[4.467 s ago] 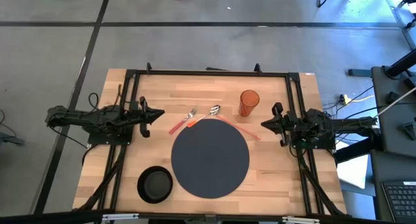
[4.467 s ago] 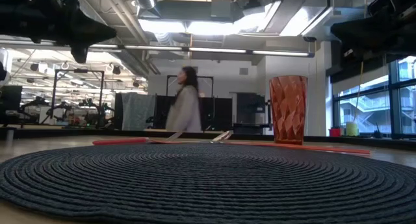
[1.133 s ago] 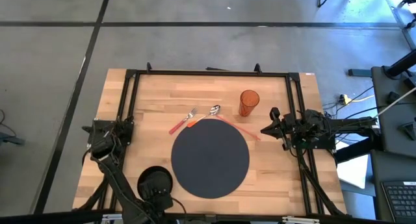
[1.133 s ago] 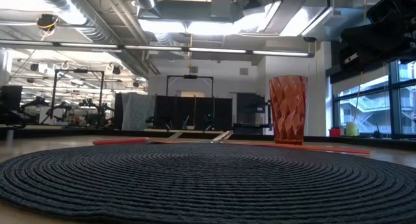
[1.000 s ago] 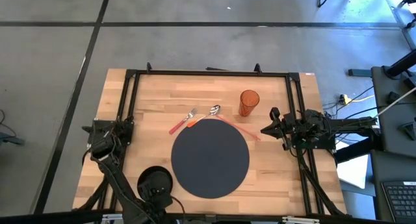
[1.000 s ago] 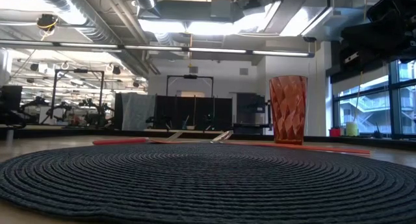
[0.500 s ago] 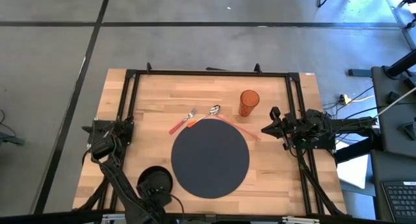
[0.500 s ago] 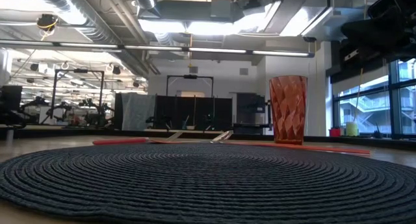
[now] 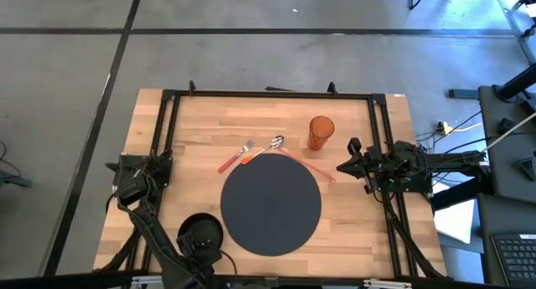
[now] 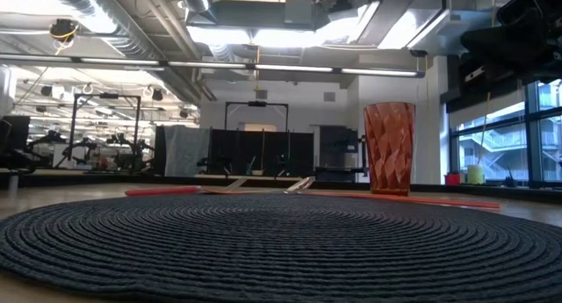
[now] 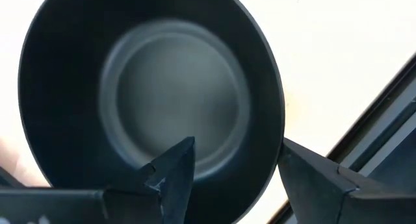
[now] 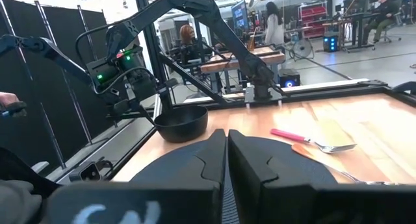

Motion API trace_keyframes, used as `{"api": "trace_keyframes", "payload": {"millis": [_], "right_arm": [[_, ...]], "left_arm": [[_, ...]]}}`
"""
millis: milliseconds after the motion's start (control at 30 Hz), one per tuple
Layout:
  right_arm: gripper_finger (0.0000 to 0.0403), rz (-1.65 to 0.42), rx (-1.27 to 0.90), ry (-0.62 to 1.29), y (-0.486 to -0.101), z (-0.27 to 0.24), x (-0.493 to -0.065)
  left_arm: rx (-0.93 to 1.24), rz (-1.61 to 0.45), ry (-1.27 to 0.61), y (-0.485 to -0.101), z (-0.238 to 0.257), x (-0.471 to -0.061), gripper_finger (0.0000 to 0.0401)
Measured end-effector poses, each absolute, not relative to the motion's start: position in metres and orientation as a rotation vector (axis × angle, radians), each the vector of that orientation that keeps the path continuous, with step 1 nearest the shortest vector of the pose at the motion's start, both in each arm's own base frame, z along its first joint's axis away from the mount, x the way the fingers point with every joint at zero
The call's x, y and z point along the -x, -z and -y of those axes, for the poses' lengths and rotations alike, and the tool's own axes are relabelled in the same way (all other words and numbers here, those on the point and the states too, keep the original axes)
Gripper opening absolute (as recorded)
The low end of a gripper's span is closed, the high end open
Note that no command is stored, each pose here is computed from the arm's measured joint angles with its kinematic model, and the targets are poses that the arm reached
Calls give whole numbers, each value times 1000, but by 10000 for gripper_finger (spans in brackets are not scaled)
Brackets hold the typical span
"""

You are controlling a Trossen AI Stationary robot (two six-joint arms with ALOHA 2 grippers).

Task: Pick & Place Utensil
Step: Put the black bowl on the mat

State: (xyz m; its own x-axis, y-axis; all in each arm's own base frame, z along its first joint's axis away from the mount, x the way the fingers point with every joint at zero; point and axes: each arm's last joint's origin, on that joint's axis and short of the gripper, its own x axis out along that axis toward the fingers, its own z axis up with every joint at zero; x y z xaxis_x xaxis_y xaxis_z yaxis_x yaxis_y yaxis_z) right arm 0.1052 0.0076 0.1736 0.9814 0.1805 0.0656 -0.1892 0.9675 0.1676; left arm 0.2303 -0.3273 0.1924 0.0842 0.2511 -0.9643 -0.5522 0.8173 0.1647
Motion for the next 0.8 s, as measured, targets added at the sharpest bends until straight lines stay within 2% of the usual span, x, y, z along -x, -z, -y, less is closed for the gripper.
{"api": "trace_keyframes", "payload": {"millis": [333, 800], "right_arm": [[20, 41, -172, -186, -173, -8, -105], [20, 41, -168, -186, -173, -8, -105]], "left_arm": [[280, -1351, -599, -192, 327, -234, 155], [273, -1341, -557, -192, 329, -235, 8]]}}
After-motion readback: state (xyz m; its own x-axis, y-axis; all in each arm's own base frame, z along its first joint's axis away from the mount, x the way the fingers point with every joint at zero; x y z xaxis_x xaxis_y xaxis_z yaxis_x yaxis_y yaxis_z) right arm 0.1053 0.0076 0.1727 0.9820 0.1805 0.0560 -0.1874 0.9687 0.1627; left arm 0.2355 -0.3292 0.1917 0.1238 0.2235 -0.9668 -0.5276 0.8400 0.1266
